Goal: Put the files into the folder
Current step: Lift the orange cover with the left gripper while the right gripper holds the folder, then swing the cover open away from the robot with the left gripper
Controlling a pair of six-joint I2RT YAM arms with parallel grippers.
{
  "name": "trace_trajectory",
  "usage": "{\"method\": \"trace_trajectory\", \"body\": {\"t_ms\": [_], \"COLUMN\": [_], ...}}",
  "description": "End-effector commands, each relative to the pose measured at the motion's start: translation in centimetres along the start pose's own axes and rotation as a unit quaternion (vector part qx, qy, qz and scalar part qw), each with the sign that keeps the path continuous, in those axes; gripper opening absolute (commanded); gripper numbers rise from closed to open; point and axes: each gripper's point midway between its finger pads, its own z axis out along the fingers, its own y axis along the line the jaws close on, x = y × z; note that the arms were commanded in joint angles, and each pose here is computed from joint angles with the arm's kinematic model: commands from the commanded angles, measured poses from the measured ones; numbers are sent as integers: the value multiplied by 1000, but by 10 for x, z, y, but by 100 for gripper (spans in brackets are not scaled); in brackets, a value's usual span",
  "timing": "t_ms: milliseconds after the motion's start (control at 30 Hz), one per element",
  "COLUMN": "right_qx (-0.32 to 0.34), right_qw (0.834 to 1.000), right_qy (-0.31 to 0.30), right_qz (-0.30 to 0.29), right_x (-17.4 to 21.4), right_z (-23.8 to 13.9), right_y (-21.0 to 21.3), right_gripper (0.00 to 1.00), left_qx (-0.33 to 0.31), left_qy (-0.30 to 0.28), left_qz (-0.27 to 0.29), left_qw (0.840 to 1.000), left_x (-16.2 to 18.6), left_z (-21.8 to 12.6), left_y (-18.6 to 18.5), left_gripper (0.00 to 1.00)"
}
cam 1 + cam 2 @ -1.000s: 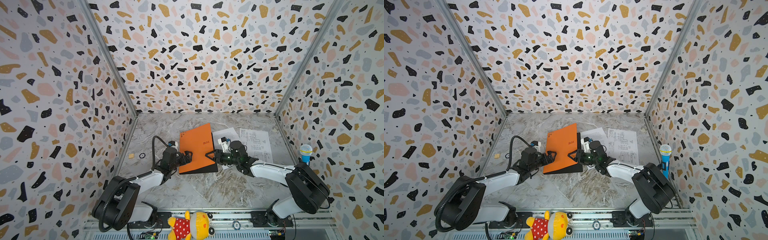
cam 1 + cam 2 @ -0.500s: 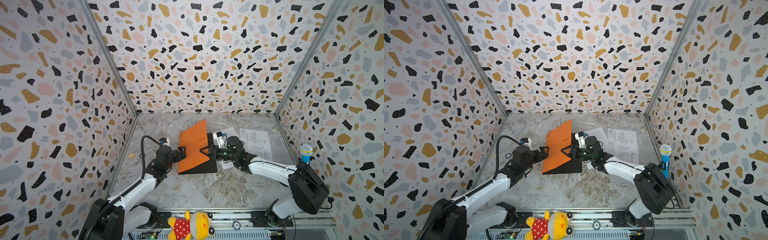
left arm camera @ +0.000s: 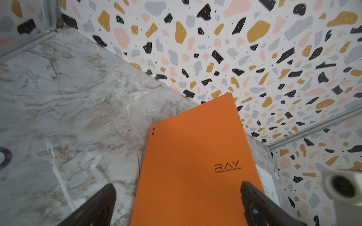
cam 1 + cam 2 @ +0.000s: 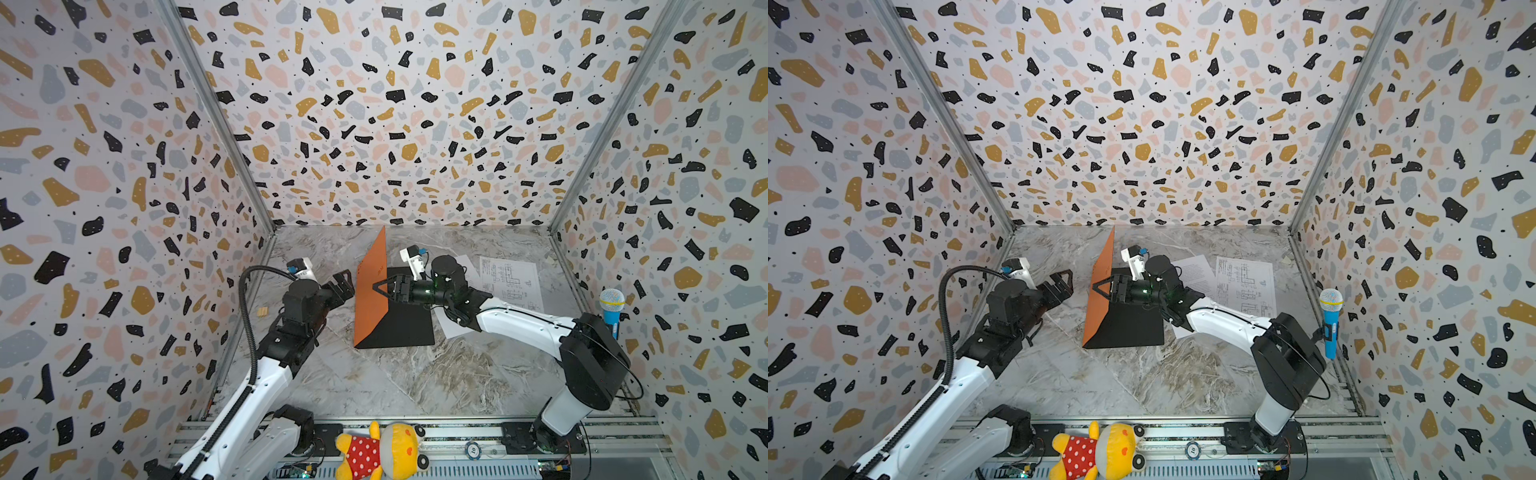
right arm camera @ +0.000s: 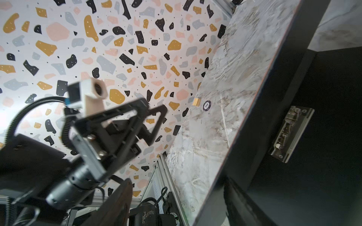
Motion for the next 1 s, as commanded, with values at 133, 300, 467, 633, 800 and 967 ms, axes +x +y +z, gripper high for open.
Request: {"method": "trace_trajectory", "body": {"t_ms": [133,300,467,633,800,967], "right_qx": [-41,-61,-77,-82,-86,-92], "right_qw": [998,997,995,995,994,994], "right_qy": [34,45,61,61,59,53], "right_qz": [-22,-22,-20,-14,-12,-21], "right_x": [2,1,5,3,1,-1], "right_z": [39,64,92,109,115,111], "right_y": [27,32,35,30,30,34], "right_gripper": [75,76,79,84,89,95], "left_qx": [-51,-63,-66,-64,-56,-43], "left_qy": [-29,-33,-29,-31,-20,-13], "left_qz": [24,37,33,35,35,31], "left_qw": [998,997,997,997,998,998], "left_x": [-59,-86,-94,-106,-105,-99], "left_z": [-19,-27,-21,-20,-14,-9], "left_y": [-3,-3,-1,-5,-9,-11], "left_gripper": [100,100,100,99,99,99]}}
